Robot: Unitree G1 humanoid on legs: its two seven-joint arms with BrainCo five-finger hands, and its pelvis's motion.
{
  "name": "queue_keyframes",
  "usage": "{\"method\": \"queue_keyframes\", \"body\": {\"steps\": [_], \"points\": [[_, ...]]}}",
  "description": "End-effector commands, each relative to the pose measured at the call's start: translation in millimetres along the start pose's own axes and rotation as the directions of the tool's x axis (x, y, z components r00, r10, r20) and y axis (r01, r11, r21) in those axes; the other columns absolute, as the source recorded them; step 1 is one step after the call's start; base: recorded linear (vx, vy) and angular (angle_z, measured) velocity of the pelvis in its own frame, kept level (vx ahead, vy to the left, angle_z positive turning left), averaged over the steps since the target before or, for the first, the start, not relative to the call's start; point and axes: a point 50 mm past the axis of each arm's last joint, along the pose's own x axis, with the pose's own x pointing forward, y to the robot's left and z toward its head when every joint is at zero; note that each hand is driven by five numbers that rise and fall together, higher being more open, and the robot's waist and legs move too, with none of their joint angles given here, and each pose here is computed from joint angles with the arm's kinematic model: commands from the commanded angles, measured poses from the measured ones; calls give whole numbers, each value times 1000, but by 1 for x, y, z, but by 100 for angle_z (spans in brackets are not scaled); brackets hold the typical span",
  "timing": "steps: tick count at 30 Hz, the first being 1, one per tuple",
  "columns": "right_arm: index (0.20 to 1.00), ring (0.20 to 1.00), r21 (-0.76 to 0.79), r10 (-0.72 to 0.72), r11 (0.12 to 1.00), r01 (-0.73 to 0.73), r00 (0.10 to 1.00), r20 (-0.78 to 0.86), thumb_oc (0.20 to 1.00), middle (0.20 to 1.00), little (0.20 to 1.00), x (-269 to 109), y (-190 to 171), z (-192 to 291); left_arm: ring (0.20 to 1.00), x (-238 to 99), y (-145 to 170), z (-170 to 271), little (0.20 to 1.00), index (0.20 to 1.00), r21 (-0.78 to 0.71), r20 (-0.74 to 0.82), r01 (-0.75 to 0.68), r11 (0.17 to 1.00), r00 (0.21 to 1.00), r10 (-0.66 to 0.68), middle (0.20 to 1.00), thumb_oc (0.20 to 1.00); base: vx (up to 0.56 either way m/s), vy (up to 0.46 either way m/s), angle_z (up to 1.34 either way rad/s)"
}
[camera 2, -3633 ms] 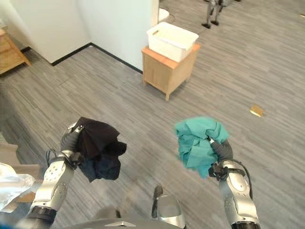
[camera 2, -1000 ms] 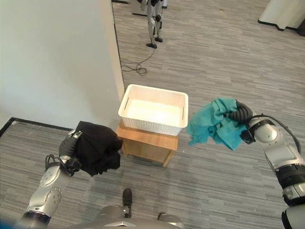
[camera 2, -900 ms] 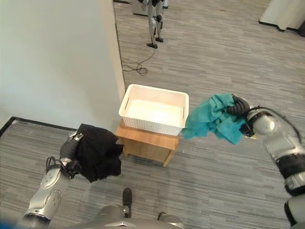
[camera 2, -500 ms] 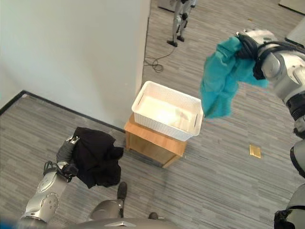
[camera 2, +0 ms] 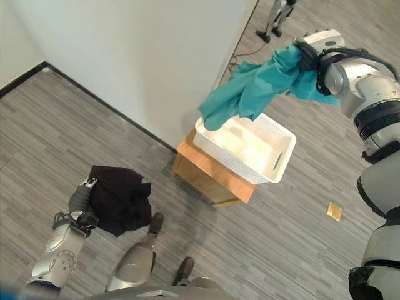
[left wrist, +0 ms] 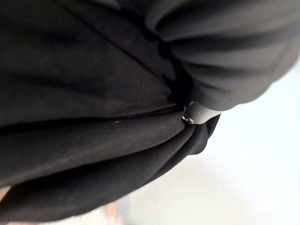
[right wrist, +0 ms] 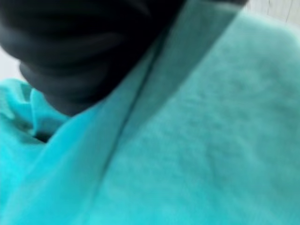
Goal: Pick up bed clothes into laundry basket.
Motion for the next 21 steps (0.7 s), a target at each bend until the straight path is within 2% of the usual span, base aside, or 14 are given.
{"method": "queue_keyframes", "body": {"steps": [1,9,18,21], "points": [[200,200,-71,-115,992,105,980,-162,200,200,200,-9,-40,-41,200,6,-10,51,200,200,-1,235,54,999,971,-53,200,200,7,15,10],[200,200,-34,-97,995,94,993,-69,200,200,200,6,-33,-5,200,11,-16,61,200,200,-4,275,73,997,959,-69,200,200,-10,13,-6],[200,200,-38,25,999,-24,999,25,200,200,200,22,6,47,200,13,-38,54,200,200,8,245,167,986,956,-164,200,200,-6,14,-9],[200,200,43,48,998,-48,999,8,200,200,200,21,26,52,200,14,-42,49,200,200,-8,235,172,985,958,-166,200,200,1,4,2]]}}
